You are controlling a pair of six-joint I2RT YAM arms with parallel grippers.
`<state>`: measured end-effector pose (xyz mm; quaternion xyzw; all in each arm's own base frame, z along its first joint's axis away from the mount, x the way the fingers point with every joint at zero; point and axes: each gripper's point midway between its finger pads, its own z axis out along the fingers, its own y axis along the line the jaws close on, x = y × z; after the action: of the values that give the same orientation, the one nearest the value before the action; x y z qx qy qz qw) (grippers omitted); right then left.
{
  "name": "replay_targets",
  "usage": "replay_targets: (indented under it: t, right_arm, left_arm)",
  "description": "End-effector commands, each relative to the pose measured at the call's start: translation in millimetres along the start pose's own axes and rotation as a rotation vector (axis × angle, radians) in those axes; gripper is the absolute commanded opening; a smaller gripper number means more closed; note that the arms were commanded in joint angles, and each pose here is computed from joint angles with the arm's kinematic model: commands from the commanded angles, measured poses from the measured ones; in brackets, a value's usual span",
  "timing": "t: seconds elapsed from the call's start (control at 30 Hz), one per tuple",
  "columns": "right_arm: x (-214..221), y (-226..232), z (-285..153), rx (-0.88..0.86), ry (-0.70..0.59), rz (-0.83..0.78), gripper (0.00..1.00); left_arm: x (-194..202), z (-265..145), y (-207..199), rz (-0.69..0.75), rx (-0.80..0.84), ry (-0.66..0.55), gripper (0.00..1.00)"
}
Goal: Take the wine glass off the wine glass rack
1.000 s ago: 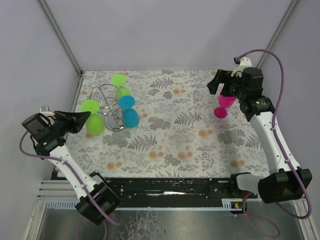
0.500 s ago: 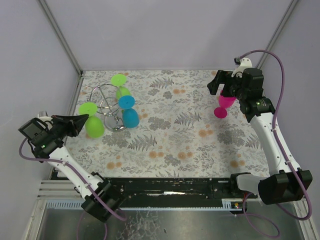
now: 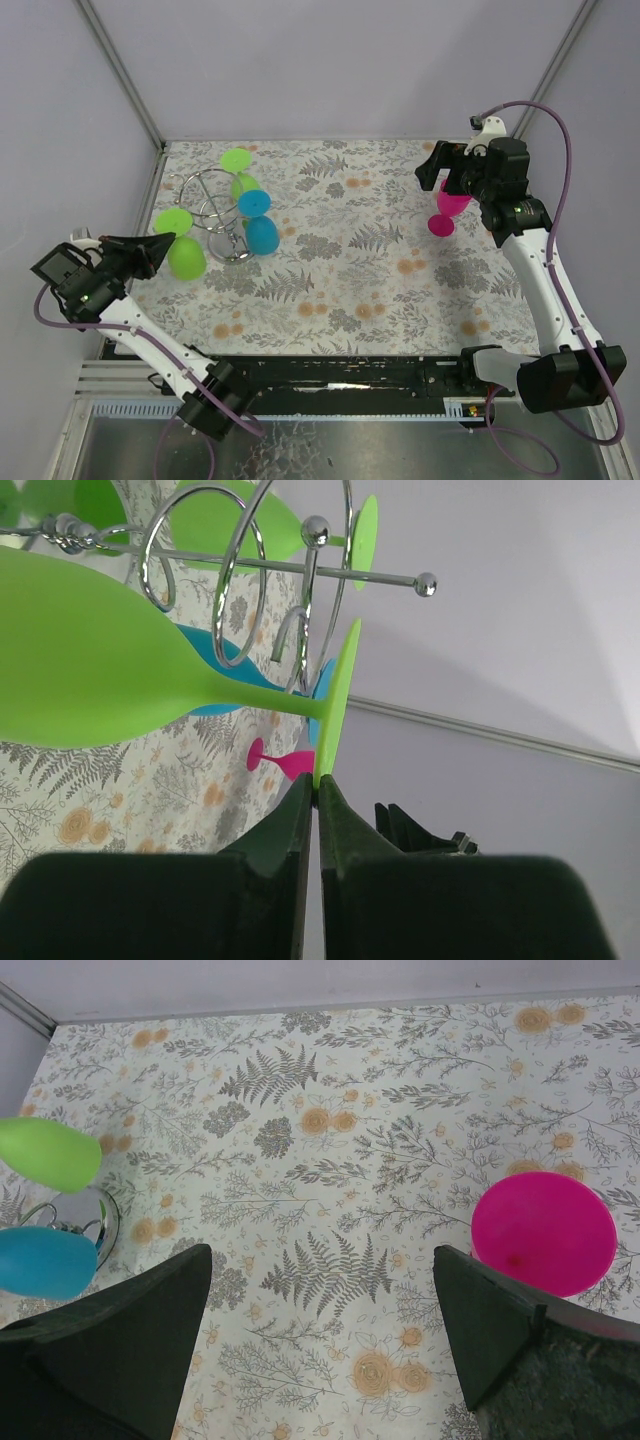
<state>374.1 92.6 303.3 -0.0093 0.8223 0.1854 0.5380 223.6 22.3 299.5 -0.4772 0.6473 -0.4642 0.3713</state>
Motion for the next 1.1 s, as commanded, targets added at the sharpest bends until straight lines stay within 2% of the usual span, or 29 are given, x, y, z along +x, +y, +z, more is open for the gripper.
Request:
replay_targets:
  t: [0.0, 0.63, 0.87, 1.07]
  right_arm:
    - [-12.9, 13.1, -7.8, -0.045, -0.053, -0.011, 0.99]
    - [-12.1, 11.2, -5.5, -0.039, -0.051, -0.019, 0.99]
    - [-12.2, 12.1, -0.8, -0.047, -0.047, -0.009, 0.99]
    - [-14.1, 15.0, 3.1, -0.06, -0.043, -0.002, 0.99]
  left_arm:
    - [1.0, -7.2, -5.1, 0.015, 0.001, -0.025, 0.0]
    - [-35.3, -15.8, -15.3, 0.027, 0.008, -0.173, 0.0]
    - [-50.7, -23.2, -61.5, 0.149, 0.107, -0.192, 0.0]
    - [-54.3, -39.0, -125.3, 0.361, 0.232, -0.214, 0.0]
